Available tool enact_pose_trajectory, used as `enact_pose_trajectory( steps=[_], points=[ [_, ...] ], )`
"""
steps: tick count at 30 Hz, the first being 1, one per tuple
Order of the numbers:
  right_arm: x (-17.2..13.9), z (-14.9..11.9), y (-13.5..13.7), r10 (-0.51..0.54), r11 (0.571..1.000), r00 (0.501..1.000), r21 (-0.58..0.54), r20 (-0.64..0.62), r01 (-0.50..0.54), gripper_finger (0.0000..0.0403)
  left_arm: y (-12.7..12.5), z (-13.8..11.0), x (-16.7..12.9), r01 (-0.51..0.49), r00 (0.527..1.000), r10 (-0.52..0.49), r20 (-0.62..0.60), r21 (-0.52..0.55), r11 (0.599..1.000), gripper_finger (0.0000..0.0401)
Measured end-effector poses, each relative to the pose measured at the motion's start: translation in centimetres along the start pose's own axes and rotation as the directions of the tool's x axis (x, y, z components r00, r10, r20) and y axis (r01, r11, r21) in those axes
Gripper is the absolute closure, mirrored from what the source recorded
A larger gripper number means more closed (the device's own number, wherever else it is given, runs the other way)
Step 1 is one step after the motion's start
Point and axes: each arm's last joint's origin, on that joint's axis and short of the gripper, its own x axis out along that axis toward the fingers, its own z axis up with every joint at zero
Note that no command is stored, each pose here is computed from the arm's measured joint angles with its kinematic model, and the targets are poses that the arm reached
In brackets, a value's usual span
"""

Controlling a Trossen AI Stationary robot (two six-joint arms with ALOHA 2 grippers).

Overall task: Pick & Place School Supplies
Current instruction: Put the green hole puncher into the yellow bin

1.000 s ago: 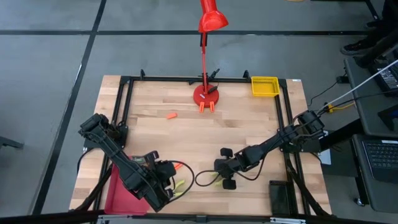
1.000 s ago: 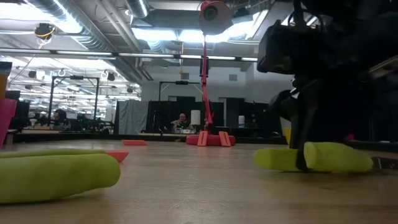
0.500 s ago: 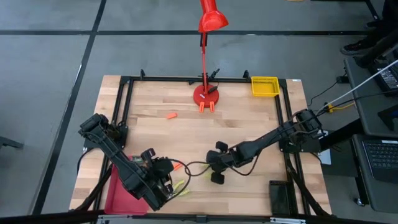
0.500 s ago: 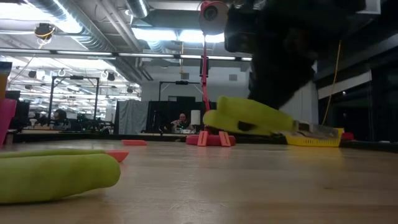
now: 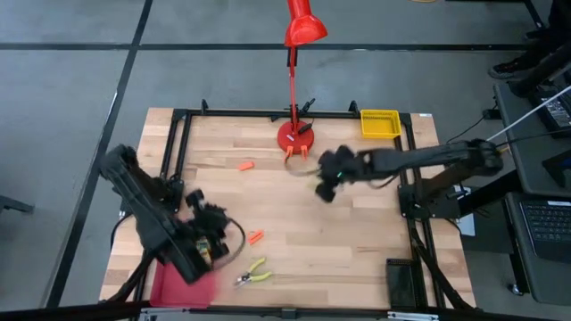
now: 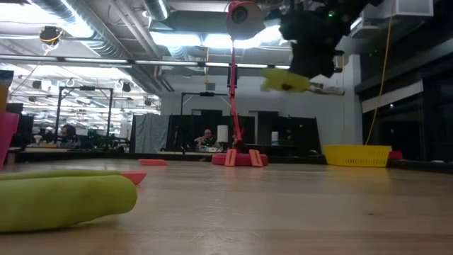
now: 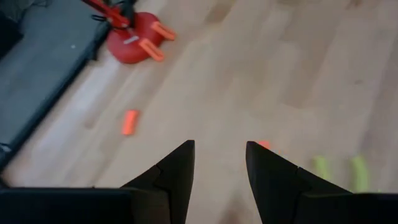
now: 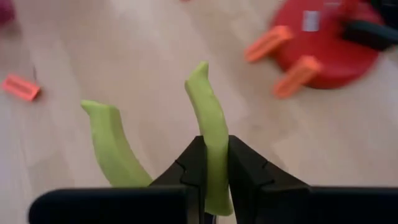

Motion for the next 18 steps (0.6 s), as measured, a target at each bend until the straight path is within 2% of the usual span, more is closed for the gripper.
enact_pose_trajectory(
  steps=[2,5,8,10,12,14,18],
  points=[
    [-1.0,0.0,-2.4,-0.008,0.998,1.000,0.064,0.018,0.007,0.0361,2.3,-0.5,0.2,0.021,1.000,-0.021,0.008,0.001,1.000,0.0260],
    [-1.9,-0.2,-6.2,-0.033,0.978,0.999,0.207,0.011,0.030,0.0361,5.4,-1.7,0.8,0.120,0.992,-0.117,0.053,-0.055,0.991,0.0260],
    [-2.2,-0.4,-9.3,-0.097,0.944,0.995,0.316,-0.017,0.098,0.0361,8.0,-3.2,2.0,0.228,0.971,-0.219,0.093,-0.101,0.968,0.0260],
    [-2.3,-0.4,-11.2,-0.144,0.906,0.988,0.395,-0.051,0.152,0.0361,9.1,-4.2,3.1,0.290,0.954,-0.279,0.107,-0.113,0.950,0.0260],
    [-2.2,-0.7,-13.0,-0.183,0.841,0.977,0.498,-0.107,0.212,0.0361,9.9,-5.0,4.2,0.333,0.941,-0.319,0.117,-0.138,0.933,0.0260],
    [-2.2,-0.8,-14.9,-0.223,0.751,0.965,0.608,-0.134,0.258,0.0361,10.4,-5.3,5.1,0.372,0.925,-0.350,0.151,-0.164,0.914,0.0260],
    [-2.4,-0.5,-17.6,-0.286,0.588,0.953,0.768,-0.096,0.254,0.0361,10.8,-4.3,6.1,0.410,0.898,-0.359,0.254,-0.190,0.892,0.0260]
  ],
)
